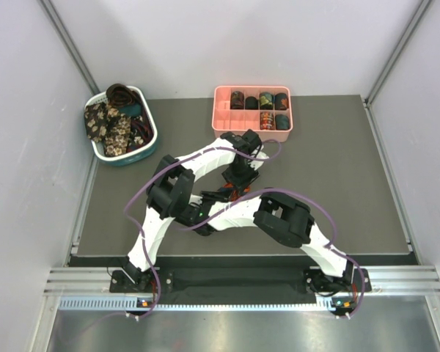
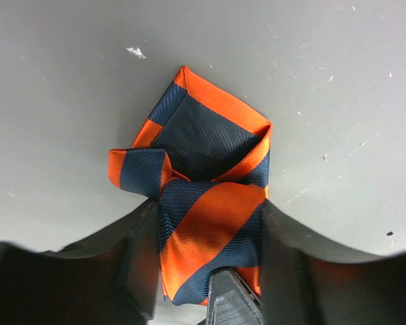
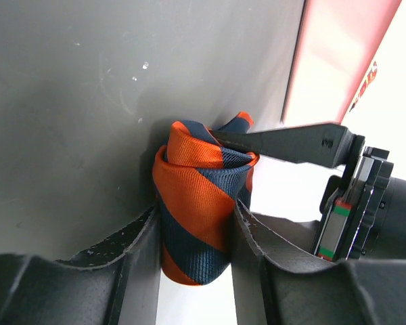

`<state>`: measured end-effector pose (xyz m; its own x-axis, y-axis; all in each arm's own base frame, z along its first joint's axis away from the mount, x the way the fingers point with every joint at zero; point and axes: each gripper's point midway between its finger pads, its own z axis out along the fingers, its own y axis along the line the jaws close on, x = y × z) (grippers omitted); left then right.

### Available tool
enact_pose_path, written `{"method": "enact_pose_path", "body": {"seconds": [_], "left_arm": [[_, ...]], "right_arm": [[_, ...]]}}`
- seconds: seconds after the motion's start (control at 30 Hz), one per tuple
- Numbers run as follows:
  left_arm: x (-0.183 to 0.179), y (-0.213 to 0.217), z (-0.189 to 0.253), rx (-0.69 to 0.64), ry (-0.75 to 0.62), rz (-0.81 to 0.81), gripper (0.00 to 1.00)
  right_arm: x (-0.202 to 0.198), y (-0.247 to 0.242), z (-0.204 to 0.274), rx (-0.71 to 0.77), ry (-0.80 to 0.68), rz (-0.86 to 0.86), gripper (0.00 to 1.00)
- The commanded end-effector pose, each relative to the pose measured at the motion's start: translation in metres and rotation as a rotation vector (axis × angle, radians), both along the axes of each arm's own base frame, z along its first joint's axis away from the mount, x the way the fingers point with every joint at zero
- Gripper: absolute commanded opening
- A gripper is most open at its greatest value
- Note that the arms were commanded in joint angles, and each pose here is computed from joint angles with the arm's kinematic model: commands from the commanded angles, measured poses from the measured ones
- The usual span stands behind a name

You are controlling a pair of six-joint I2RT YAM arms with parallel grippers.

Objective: Roll the ties
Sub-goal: Roll the tie, then place the rolled tie into the container

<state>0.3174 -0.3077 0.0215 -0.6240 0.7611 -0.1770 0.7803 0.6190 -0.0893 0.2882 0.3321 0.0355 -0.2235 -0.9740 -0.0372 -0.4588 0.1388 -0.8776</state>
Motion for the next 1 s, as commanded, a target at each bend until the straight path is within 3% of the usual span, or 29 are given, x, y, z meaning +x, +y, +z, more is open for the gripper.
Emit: {"method": "enact_pose_path", "body": {"seconds": [0.0, 0.13, 0.4, 0.53, 0.73, 0.97], "left_arm": [[-0.1, 0.03, -0.008, 0.155, 0.395, -0.015, 0.57], [-0.08, 0.018, 0.003, 0.111, 0.3, -0.009, 0.65], [0.0, -0.032, 0.07, -0.208, 0.001, 0.076, 0.79], [0.043, -0.038, 0.128, -0.426, -0.164, 0.138, 0.99], [0.096, 0.0, 0.211, -0.724, -0.402, 0.345, 0.99], [0.13, 0.064, 0.243, -0.889, -0.622, 0.547, 0.99]], "right_arm": [[0.006, -0.024, -0.042, 0.004, 0.121, -0.064, 0.2], [0.006, -0.023, -0.032, 0.052, 0.105, -0.066, 0.12], [0.002, -0.014, -0.007, 0.174, 0.103, -0.052, 0.06], [-0.001, -0.008, -0.002, 0.218, 0.128, -0.046, 0.0], [-0.007, 0.003, 0.017, 0.374, 0.162, -0.025, 0.0], [0.0, -0.004, 0.059, 0.688, 0.2, -0.046, 0.0]]}}
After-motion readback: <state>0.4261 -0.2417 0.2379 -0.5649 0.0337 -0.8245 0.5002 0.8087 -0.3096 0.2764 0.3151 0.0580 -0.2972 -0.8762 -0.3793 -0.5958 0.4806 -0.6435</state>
